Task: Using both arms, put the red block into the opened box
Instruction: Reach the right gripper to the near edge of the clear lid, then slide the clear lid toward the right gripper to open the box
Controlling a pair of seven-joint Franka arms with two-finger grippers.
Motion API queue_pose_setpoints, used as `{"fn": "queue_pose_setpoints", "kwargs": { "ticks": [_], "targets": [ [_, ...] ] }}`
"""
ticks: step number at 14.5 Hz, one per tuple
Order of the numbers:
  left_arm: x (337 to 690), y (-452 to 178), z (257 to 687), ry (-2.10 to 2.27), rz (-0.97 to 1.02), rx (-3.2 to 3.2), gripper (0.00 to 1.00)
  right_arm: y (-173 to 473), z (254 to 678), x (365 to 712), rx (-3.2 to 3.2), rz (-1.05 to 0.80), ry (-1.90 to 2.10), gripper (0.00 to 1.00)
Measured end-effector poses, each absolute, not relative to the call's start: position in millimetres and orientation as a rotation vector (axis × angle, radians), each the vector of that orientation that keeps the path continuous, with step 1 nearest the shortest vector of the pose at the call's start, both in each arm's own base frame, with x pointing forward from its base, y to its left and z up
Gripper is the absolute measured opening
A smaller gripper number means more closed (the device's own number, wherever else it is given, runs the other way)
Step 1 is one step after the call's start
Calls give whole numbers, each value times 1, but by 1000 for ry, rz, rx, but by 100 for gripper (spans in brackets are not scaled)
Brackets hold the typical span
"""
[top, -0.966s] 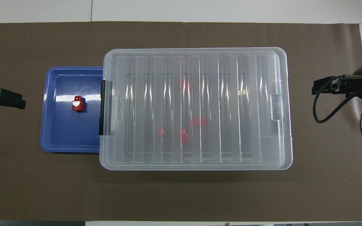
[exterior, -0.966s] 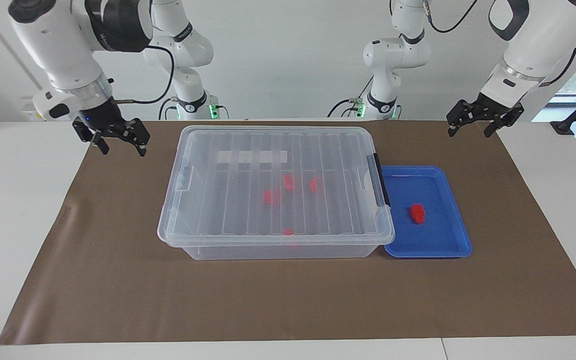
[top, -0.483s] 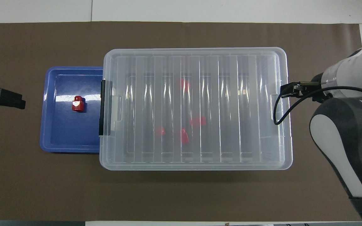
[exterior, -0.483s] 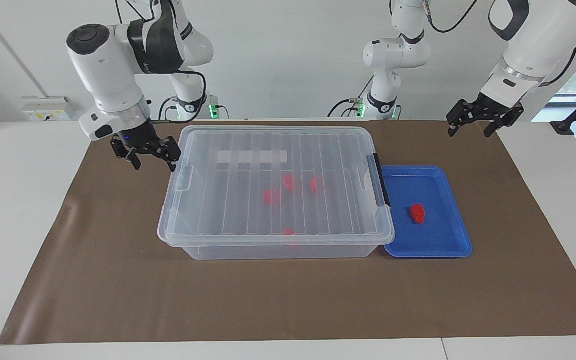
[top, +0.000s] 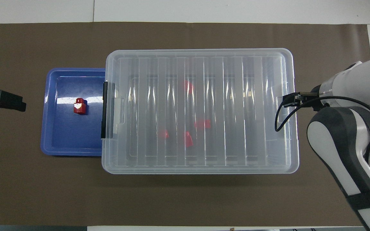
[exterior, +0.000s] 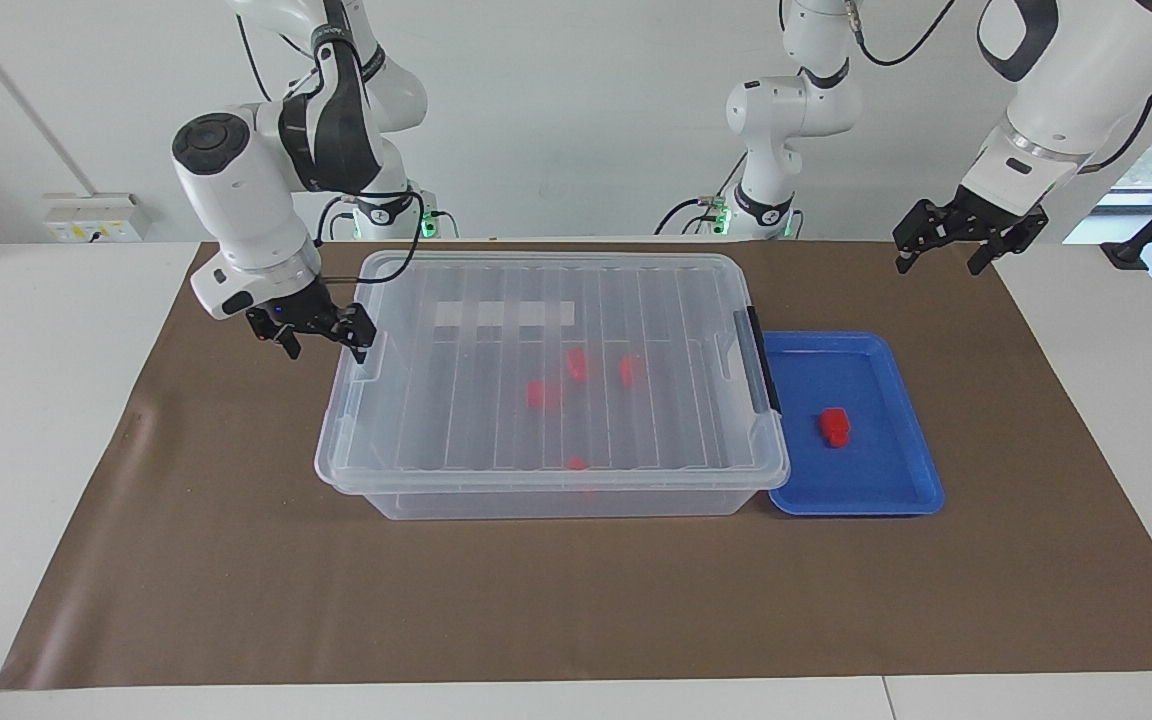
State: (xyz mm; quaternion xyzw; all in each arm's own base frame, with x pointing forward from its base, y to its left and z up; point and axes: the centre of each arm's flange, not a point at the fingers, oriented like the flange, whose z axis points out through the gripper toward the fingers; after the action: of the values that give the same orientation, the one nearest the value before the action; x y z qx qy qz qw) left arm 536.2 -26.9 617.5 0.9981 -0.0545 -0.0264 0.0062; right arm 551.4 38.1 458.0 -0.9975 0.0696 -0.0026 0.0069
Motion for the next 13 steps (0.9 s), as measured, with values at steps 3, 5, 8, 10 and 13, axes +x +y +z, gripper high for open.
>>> {"fn": "queue_pose_setpoints", "kwargs": {
  "ticks": [3,5,8,10,13],
  "targets": [
    [536,-27,618,-171,-83,3123,100,22,456,551,-3121,-3,212,100],
    [536,-27,618,-171,-83,3123,100,12,456,550,-3121,-5,207,100],
    [536,-27,618,-171,-83,3123,100,-6,457,550,-3124,-7,151,100],
    [536,-27,618,-171,-83,3123,100,-22,458,551,-3126,-25,106,100],
    [536,-27,618,-171,-82,3123,100,-49,459,549,-3129,-35,43,100]
  ]
}}
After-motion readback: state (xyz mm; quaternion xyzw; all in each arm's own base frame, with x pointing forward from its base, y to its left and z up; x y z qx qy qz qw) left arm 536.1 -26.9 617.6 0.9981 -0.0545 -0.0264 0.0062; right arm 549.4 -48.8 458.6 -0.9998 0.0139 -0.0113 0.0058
